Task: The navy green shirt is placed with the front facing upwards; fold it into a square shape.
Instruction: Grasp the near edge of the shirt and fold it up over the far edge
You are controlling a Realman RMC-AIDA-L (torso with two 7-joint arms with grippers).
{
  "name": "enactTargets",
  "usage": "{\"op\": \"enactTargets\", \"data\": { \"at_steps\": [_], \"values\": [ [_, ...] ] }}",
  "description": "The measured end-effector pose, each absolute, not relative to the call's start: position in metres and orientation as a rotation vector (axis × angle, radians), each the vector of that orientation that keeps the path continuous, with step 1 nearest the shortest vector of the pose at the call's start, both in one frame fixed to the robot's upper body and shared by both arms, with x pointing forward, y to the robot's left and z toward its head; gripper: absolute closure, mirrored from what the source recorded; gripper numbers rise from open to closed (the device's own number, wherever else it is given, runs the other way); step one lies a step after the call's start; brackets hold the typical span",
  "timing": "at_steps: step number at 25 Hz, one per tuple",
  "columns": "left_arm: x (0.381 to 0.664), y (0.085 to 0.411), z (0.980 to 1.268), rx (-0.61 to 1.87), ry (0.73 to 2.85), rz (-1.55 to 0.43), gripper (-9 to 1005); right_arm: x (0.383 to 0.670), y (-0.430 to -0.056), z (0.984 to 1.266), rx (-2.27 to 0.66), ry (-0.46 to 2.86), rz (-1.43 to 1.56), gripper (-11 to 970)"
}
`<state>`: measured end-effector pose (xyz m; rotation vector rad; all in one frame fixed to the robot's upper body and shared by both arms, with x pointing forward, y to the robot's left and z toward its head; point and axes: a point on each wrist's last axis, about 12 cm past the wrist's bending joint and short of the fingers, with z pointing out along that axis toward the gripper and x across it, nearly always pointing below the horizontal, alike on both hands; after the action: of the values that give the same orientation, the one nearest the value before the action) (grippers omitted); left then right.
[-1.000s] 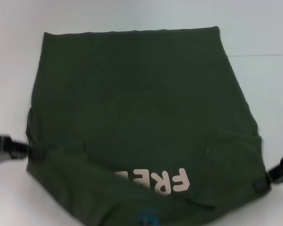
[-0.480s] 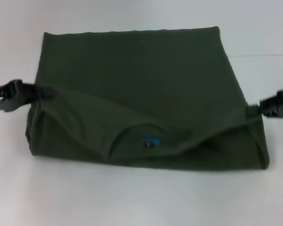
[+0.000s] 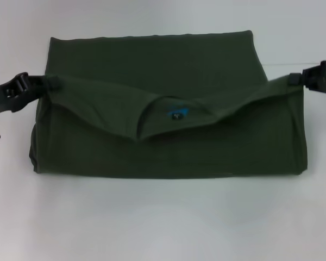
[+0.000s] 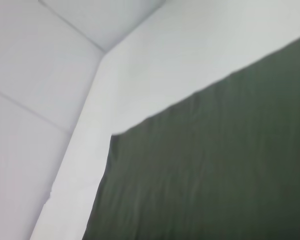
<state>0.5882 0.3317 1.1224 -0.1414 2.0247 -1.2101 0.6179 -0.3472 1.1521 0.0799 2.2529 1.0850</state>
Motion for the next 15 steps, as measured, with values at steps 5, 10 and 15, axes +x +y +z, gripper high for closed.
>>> {"op": "enactTargets", "data": {
  "at_steps": [5, 10, 15],
  "values": [
    [0.594, 0.325, 1.119, -0.171, 1.984, -1.191, 963, 0.625, -0.344, 1.151, 0.100, 2.181, 1.056, 903],
    [0.601, 0.318, 1.118, -0.179, 1.961, -1.154, 963, 0.630, -0.343, 1.151, 0.127, 2.124, 1.026, 903],
    [0.605, 0.310, 1.110, -0.189, 1.957, -1.092, 963, 0.633, -0.339, 1.147, 0.129, 2.091, 0.995, 903]
  ]
}}
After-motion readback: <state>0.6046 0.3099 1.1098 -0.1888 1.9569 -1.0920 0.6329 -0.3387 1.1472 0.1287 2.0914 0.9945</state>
